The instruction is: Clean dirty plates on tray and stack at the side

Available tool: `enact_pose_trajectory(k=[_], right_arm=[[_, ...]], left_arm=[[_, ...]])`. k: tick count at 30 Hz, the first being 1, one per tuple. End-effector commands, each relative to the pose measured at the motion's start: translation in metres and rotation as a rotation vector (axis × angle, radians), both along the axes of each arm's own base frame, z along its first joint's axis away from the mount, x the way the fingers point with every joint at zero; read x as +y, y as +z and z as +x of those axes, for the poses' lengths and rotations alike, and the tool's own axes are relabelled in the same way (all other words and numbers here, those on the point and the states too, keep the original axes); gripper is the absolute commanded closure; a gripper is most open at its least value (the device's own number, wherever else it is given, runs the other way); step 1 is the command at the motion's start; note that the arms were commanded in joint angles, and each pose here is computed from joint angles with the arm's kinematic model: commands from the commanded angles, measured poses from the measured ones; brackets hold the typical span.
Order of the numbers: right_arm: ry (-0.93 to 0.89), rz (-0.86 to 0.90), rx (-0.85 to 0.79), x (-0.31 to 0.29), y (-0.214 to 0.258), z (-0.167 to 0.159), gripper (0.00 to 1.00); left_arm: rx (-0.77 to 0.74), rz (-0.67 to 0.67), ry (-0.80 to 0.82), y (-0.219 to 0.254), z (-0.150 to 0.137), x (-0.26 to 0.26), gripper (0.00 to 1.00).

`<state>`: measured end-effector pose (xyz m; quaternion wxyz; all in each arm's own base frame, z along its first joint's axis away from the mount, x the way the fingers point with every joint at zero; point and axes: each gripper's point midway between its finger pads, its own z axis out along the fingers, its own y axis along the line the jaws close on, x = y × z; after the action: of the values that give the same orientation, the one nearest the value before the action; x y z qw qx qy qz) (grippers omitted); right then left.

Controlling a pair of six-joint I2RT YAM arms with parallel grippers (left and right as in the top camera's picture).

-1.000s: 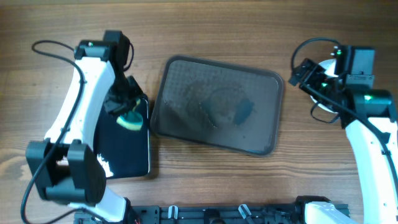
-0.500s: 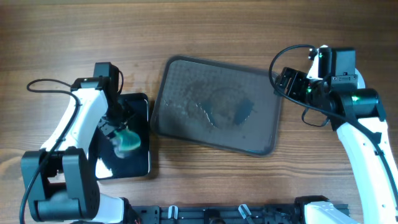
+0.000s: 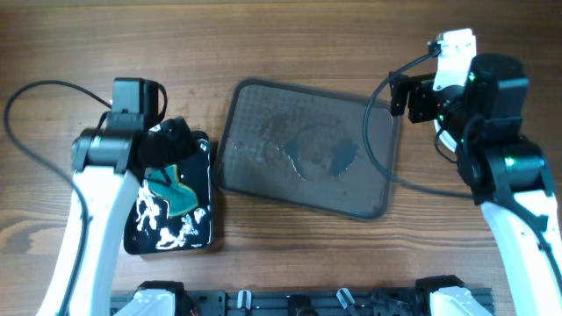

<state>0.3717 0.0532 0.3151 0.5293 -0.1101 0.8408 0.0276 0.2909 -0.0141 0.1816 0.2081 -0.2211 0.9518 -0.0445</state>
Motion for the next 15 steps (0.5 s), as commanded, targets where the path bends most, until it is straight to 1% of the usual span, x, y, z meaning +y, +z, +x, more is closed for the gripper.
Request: enact_pose_trajectory(k=[1,2,3,5,6,8,10,12,14,15], right_arm=[[0.053,-0.247,-0.270,-0.007,0.070,-0.018,0.00],[0.007,-0.292,-0.347,-0.017,0.092,-0.027,0.00],[-0.035,-0.319,-0.390,-0.025,0.106,-0.035,0.00],[-0.085,-0.353,-0.440,-0.036,0.124,-0.052,0.00],[-0.120,-0.354,-0.471,-0.042,0.135,-0.066,0.00],[-0.130,-0.370,-0.513,-0.047,0.148,-0.095,0.00],[-0.152,-0.364,-0.530,-0.052,0.153,-0.115,0.00],[-0.235,-0.309,-0.539,-0.066,0.157,-0.136,0.00],[-0.226,-0.320,-0.502,-0.066,0.147,-0.139,0.00],[-0.219,-0.329,-0.466,-0.066,0.138,-0.139,0.00]], left_arm=[[-0.215,0.058,-0.135,0.058,-0.015,-0.007,0.18],[-0.271,0.065,-0.145,0.072,-0.023,-0.006,0.16],[-0.322,0.063,-0.143,0.085,-0.032,-0.005,0.15],[-0.408,0.062,-0.138,0.105,-0.047,-0.003,0.14],[-0.462,0.065,-0.135,0.117,-0.057,-0.001,0.13],[-0.542,0.086,-0.141,0.134,-0.077,0.003,0.12],[-0.566,0.088,-0.136,0.138,-0.090,0.005,0.10],[-0.562,0.087,-0.137,0.136,-0.098,0.006,0.10],[-0.554,0.086,-0.136,0.135,-0.099,0.006,0.11],[-0.556,0.085,-0.134,0.135,-0.099,0.006,0.09]])
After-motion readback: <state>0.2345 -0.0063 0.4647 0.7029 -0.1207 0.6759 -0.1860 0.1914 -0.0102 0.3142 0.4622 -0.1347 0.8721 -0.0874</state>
